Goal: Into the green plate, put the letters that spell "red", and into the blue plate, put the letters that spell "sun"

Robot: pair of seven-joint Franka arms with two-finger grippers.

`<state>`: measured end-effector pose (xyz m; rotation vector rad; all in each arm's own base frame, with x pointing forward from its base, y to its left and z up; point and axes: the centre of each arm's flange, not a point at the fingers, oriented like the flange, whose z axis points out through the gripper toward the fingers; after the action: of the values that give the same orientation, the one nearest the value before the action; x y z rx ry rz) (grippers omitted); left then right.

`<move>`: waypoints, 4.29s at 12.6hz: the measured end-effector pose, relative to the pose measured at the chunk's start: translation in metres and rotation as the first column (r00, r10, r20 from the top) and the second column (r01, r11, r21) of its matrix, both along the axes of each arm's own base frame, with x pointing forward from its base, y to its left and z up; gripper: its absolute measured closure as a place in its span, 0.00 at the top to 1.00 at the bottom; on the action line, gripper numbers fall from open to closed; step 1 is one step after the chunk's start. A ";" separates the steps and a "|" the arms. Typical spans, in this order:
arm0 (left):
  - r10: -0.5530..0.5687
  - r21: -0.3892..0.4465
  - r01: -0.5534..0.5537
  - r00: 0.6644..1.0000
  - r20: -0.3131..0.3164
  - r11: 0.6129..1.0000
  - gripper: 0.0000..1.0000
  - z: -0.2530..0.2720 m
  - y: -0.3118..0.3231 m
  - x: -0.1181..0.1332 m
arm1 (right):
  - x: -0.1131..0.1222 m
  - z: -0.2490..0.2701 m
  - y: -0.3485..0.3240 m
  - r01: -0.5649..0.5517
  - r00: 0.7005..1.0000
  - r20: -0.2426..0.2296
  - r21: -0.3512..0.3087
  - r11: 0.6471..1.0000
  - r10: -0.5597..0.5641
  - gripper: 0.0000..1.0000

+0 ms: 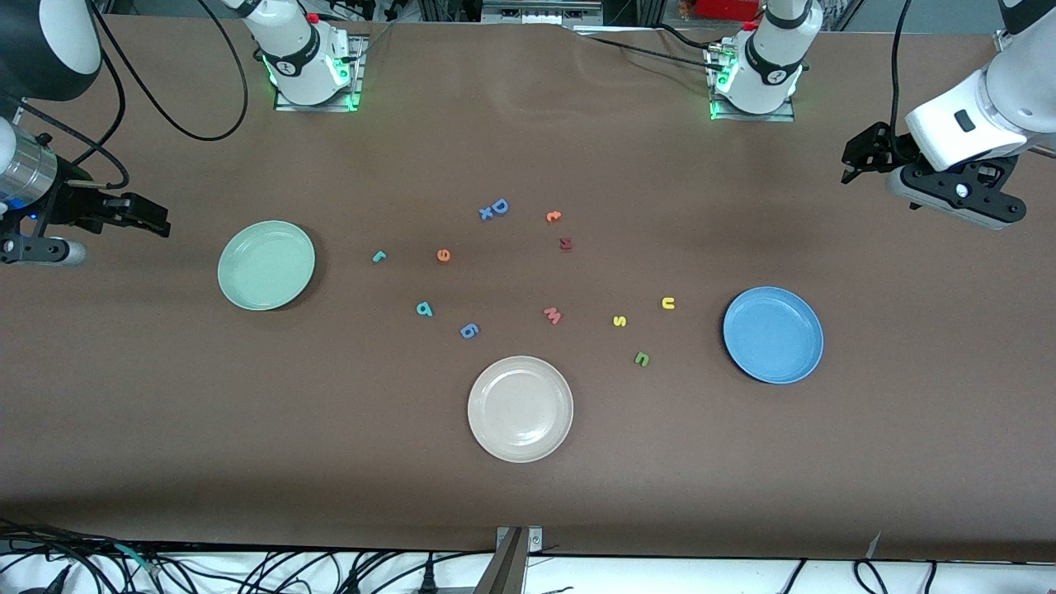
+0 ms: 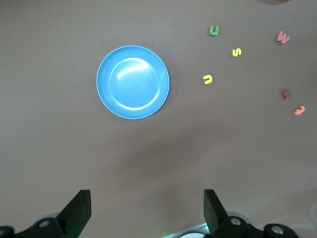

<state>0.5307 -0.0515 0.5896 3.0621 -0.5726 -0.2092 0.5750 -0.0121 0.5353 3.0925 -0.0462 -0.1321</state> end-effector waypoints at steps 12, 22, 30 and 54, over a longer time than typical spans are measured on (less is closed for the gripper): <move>0.086 0.005 -0.085 0.995 -0.060 0.996 1.00 0.009 0.046 -0.010 | 0.000 0.000 -0.001 -0.002 1.000 0.001 -0.010 1.000 0.002 1.00; 0.075 0.005 -0.075 0.996 -0.050 0.997 1.00 0.013 0.040 -0.010 | 0.000 0.000 -0.001 -0.002 1.000 0.001 -0.010 1.000 0.002 1.00; 0.102 0.011 -0.102 0.993 -0.055 0.995 1.00 0.011 0.038 -0.009 | 0.001 0.001 -0.001 -0.002 1.000 0.007 -0.010 1.000 0.002 1.00; 0.011 -0.037 -0.010 0.999 0.042 0.999 1.00 -0.260 -0.176 0.110 | 0.002 0.000 -0.001 -0.002 1.000 0.005 -0.011 1.000 0.002 1.00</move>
<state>0.6405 -0.2273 0.3293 3.0401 -0.5557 -0.1330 0.5766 -0.0134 0.5357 3.0820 -0.0442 -0.1238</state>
